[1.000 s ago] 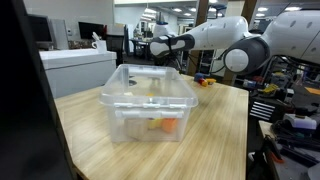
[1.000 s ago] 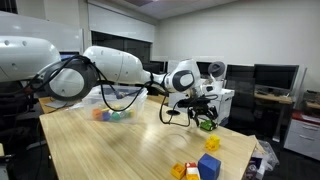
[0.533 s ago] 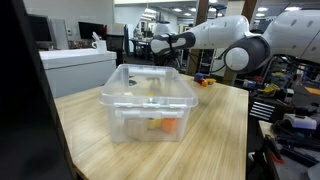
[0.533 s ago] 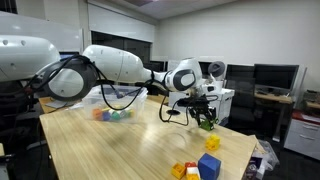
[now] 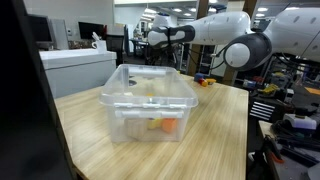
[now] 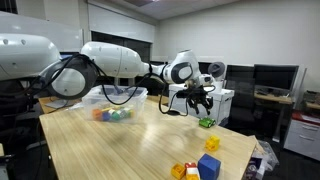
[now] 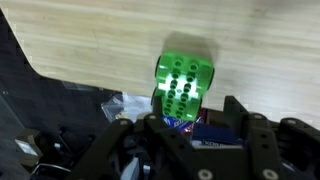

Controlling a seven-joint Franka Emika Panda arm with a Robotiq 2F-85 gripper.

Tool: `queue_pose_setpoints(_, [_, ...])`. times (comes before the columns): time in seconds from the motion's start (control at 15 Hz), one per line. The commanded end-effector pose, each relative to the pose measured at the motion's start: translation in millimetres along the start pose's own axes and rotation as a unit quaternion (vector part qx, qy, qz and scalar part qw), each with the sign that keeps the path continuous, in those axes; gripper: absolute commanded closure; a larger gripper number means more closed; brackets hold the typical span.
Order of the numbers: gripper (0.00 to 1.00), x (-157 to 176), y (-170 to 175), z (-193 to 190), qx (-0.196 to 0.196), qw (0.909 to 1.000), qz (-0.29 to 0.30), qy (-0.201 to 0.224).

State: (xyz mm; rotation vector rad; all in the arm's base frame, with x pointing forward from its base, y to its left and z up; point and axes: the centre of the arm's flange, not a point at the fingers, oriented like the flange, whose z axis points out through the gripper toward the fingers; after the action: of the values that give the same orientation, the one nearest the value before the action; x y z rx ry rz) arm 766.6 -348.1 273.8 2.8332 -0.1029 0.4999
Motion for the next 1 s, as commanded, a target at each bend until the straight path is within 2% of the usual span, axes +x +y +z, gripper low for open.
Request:
queue_pose_setpoints(0.0, [0.6, 5, -15, -56, 0.018, 0.9969, -0.049, 0.059])
queue_pose_setpoints(0.13, [0.6, 13, -22, -72, 0.019, 0.9938, -0.076, 0.079])
queue_pose_setpoints(0.27, [0.6, 19, -18, -68, 0.014, 0.9944, -0.077, 0.072])
queue_pose_setpoints(0.33, [0.1, 19, -15, -64, 0.009, 0.9949, -0.077, 0.065])
queue_pose_setpoints(0.4, [0.09, 18, -11, -59, 0.002, 0.9954, -0.074, 0.061])
queue_pose_setpoints(0.47, [0.02, 15, -5, -50, -0.005, 0.9964, -0.069, 0.05])
queue_pose_setpoints(0.53, [0.01, 12, -1, -42, -0.013, 0.9967, -0.069, 0.041])
queue_pose_setpoints(0.73, [0.0, 2, 11, -19, -0.032, 0.9969, -0.071, 0.016])
queue_pose_setpoints(0.93, [0.0, -4, 9, 3, -0.026, 0.9966, -0.078, 0.004])
